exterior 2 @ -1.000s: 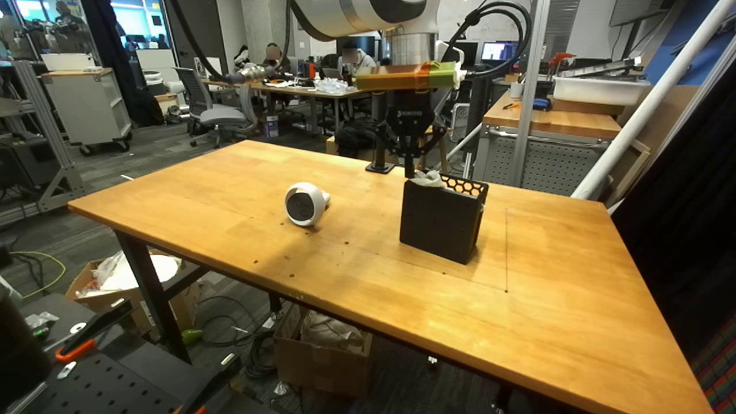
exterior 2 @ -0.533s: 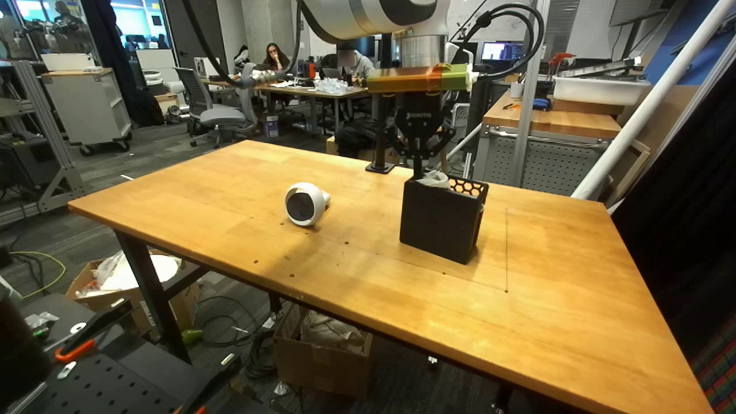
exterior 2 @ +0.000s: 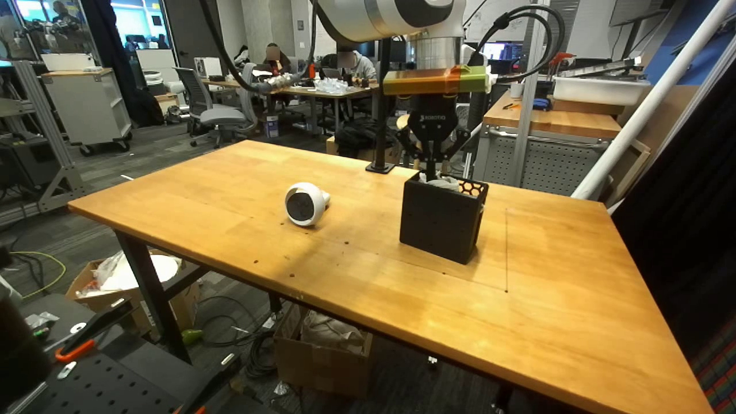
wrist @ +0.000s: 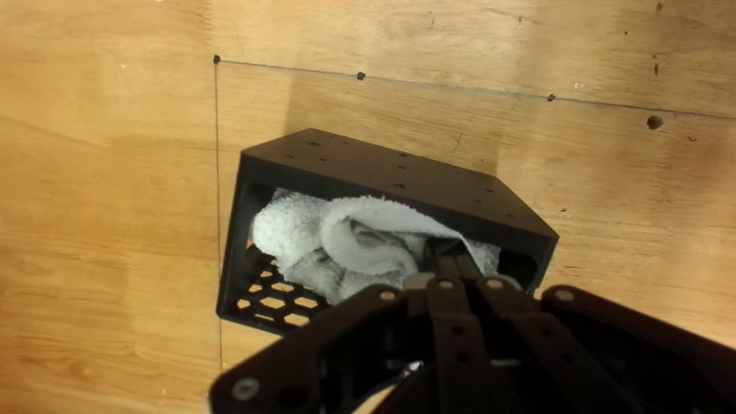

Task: Put the towel inside the black box

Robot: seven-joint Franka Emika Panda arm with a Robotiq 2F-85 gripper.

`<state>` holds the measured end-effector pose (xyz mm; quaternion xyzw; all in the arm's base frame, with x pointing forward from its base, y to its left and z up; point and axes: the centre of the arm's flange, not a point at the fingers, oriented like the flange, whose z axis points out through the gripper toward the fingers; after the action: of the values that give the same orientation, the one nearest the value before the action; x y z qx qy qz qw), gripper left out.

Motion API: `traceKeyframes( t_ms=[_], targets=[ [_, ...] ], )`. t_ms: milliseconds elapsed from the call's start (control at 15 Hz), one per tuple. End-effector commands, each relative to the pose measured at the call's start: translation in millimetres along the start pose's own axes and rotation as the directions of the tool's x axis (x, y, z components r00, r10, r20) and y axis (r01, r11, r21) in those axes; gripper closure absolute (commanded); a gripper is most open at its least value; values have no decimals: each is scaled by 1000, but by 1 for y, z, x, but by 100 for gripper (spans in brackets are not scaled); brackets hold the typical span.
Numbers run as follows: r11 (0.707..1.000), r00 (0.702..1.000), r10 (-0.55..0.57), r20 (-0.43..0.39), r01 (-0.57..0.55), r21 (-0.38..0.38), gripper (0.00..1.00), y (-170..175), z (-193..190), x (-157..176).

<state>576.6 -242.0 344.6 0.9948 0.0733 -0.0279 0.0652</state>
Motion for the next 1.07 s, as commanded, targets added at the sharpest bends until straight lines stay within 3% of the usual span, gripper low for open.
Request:
traceKeyframes(
  t_ms=[0,600,1000],
  targets=[
    [1000,1000,-15,11,15,12,98,21,-3,13],
    [998,999,11,36,-13,55,98,51,8,23],
    [989,999,25,20,-27,148,98,48,23,34]
  ],
)
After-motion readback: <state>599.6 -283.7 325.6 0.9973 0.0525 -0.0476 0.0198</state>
